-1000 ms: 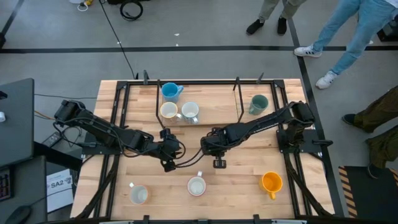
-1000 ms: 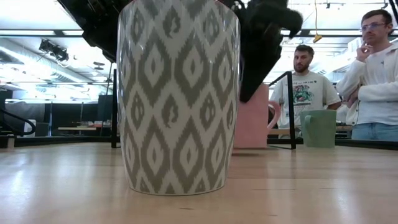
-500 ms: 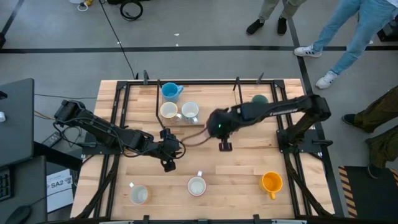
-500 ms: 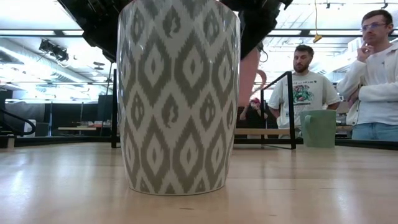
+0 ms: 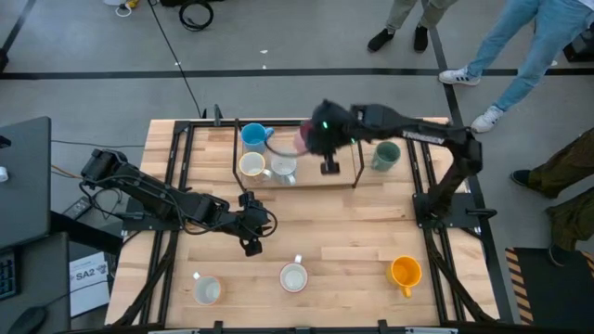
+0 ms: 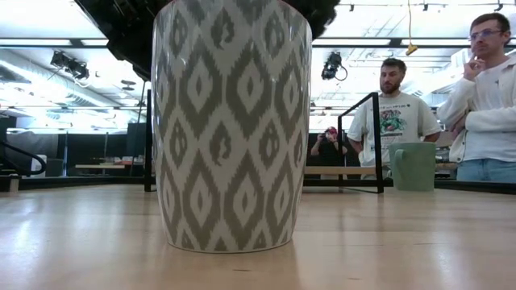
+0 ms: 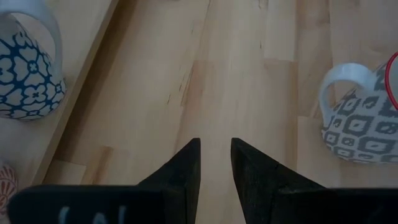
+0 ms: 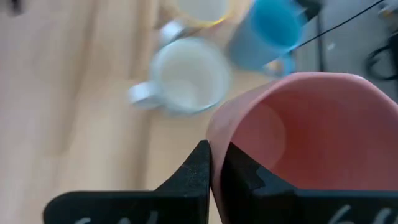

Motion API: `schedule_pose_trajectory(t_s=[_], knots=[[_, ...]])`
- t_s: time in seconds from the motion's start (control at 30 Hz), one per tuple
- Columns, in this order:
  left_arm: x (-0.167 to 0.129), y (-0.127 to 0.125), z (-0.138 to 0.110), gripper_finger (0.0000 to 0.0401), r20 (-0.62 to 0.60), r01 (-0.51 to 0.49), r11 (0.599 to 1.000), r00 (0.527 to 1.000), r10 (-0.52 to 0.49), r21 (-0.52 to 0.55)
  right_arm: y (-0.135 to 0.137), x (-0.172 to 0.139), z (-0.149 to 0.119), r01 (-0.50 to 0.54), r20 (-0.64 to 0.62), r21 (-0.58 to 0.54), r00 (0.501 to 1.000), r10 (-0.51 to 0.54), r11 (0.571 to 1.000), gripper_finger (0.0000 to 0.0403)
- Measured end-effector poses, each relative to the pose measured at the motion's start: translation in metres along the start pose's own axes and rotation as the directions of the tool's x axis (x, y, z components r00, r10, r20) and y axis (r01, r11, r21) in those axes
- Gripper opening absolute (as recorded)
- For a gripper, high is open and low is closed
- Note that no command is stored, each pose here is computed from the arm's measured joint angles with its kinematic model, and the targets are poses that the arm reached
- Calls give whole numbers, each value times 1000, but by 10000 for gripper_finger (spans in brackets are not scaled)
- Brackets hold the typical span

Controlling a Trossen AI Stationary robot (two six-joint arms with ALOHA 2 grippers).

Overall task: Place coffee mugs
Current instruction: Put the pink mug on the shelf

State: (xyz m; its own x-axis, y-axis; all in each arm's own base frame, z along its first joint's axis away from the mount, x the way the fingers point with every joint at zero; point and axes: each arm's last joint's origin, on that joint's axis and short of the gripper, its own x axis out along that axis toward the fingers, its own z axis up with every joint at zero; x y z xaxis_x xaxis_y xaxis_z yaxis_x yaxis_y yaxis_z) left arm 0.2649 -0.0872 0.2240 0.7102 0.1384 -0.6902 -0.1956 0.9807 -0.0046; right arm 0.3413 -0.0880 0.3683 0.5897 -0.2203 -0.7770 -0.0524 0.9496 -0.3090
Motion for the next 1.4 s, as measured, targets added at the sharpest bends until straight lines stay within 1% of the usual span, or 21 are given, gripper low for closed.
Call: schedule_pose_trajectory(t_s=[0.1,0.2,0.3,0.4,0.57,0.67,0.8,1.07,1.4], knots=[[0,0,0,96,0,0,1000,1000,0,0,-27,6,8,44,15,-28,999,-43,999,27],[0,0,0,96,-1,0,1000,1000,0,0,-48,23,10,58,0,-55,998,-58,997,27],[0,0,0,96,0,0,1000,1000,0,0,-62,45,9,23,-20,-65,999,-25,998,27],[0,0,0,96,-1,0,1000,1000,0,1,-69,68,7,-32,-23,-64,999,31,997,27],[0,0,0,96,-1,-1,1000,1000,1,2,-65,106,0,-123,-87,-116,990,113,986,27],[0,0,0,96,-1,0,1000,1000,1,2,-60,120,0,-153,-103,-147,985,139,977,27],[0,0,0,96,-1,-1,1000,1000,1,2,-55,133,-1,-178,-115,-157,980,161,971,27],[0,0,0,96,-1,-1,1000,1000,1,2,-54,133,2,-200,-72,-162,979,191,966,27],[0,0,0,96,-1,0,1000,1000,0,1,-53,136,3,-197,-48,-165,980,192,966,29]])
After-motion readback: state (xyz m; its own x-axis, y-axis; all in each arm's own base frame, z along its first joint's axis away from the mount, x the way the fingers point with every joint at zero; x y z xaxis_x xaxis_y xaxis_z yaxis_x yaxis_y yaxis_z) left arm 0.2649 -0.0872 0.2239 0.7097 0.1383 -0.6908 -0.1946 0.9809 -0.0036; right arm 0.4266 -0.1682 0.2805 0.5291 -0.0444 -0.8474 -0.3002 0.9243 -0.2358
